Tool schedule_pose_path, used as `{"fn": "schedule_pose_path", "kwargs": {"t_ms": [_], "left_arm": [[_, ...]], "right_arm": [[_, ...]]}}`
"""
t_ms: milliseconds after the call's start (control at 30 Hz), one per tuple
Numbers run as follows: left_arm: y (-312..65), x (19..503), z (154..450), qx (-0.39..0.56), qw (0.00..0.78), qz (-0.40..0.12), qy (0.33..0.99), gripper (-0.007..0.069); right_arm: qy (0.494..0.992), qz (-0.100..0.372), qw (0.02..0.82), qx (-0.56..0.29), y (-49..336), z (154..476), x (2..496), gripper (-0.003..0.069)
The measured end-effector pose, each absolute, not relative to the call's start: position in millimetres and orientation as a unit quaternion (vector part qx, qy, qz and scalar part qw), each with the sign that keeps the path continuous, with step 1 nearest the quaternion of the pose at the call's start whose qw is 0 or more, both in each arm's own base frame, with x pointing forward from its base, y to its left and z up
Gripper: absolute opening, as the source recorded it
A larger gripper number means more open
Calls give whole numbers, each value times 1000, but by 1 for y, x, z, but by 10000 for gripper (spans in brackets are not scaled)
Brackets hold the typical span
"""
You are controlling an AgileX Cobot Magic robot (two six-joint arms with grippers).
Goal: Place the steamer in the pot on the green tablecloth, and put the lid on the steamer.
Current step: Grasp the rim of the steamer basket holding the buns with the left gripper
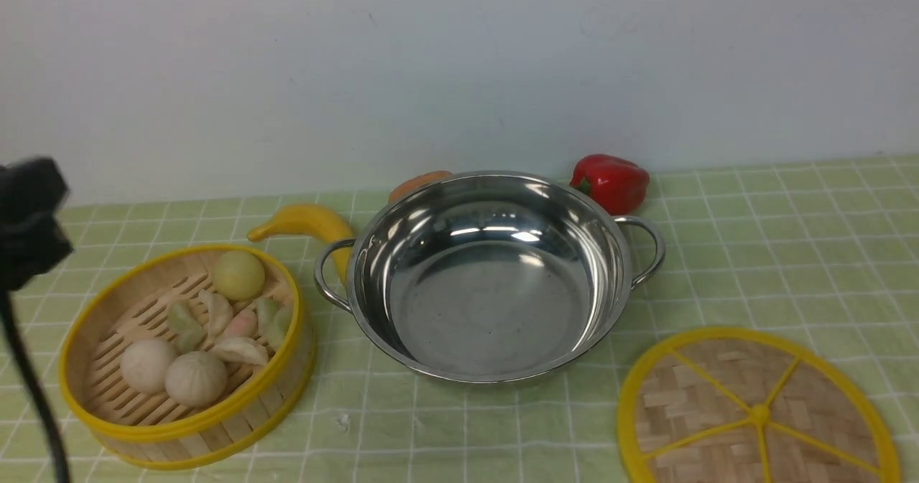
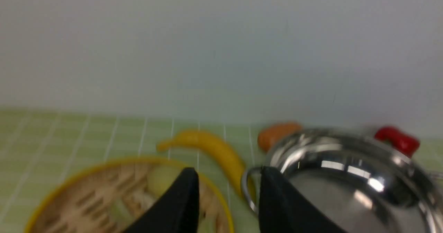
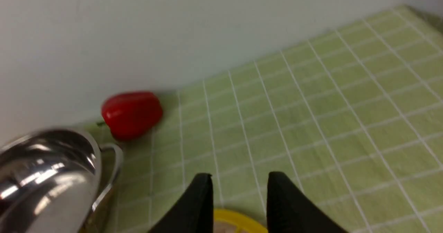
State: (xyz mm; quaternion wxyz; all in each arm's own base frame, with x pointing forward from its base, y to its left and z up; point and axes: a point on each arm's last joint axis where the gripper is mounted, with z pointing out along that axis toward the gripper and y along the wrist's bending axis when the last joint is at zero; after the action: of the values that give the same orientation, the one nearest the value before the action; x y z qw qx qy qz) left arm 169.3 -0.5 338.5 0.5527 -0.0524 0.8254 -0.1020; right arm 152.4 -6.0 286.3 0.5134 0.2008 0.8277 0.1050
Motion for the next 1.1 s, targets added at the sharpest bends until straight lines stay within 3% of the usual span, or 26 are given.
{"fn": "schedule_pose_path", "kwargs": {"t_ms": [133,300,467,633,1100], "left_arm": [[27,214,314,-125,423,-91,893,243],[73,251,298,-180,323,-41,928,243],[91,273,270,-177,228,-25,957,243],[101,289,217,-150,130,-18,980,243],[116,315,167,-145,135,8,980,229]], "right_arm": [[862,78,468,178,-6,273,158,240],[883,64,441,147,-4,267,159,240],[888,71,438,123,3,266,160,240],[889,85,436,114,8,266,160,240],[887,106,430,132,10,266,159,240]]}}
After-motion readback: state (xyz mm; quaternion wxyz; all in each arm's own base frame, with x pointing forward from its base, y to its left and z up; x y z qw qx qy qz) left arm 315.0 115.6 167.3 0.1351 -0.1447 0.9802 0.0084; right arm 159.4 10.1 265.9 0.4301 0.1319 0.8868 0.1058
